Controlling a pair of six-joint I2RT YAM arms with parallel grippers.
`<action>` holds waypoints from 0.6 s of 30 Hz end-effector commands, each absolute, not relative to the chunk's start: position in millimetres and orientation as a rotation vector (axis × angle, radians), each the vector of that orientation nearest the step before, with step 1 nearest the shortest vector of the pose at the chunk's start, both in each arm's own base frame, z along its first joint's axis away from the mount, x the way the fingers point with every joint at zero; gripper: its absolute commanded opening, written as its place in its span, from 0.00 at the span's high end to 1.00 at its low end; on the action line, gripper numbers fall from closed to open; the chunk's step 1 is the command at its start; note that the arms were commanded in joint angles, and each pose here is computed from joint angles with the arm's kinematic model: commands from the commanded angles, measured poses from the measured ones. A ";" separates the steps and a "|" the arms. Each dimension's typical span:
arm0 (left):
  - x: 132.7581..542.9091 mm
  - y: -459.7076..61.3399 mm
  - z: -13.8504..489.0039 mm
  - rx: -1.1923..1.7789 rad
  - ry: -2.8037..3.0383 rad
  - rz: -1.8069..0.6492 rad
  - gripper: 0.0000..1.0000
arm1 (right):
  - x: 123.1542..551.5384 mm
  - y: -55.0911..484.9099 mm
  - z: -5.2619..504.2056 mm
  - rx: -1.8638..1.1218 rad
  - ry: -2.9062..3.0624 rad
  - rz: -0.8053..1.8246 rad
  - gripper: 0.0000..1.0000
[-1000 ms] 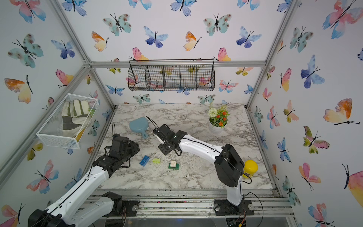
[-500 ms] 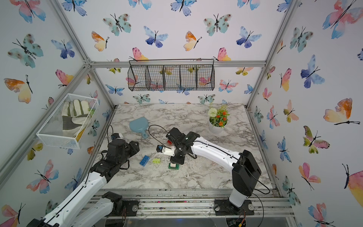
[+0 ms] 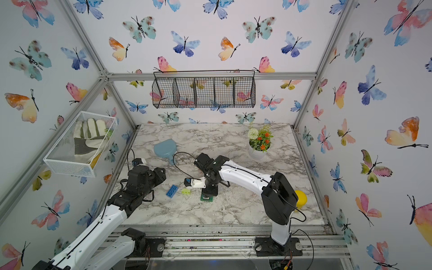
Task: Assemble the number 1 with lego
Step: Assemble the lego brick with the lego brick.
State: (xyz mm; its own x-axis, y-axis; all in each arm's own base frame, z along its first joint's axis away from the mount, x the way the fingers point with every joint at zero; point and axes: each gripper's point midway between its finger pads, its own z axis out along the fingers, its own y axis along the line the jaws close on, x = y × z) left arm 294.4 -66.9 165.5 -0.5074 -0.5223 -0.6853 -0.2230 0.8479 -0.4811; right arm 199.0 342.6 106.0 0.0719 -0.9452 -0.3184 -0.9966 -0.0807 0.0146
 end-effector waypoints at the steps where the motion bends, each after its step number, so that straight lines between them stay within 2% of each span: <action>1: 295.8 -64.3 161.9 -0.546 2.112 -0.402 0.39 | 204.6 348.6 105.5 -2.124 1.973 0.337 0.97; 18: 299.2 -64.8 158.9 -0.537 2.122 -0.391 0.39 | 212.9 348.7 85.9 -2.143 2.003 0.270 0.97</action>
State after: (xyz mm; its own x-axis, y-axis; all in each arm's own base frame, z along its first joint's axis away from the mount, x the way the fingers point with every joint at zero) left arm 296.3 -67.4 158.7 -0.5222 -0.5169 -0.6783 -0.2333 0.8516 -0.4694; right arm 209.9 341.8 87.2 0.0661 -0.9620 -0.2650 -0.9978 -0.0662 -0.0085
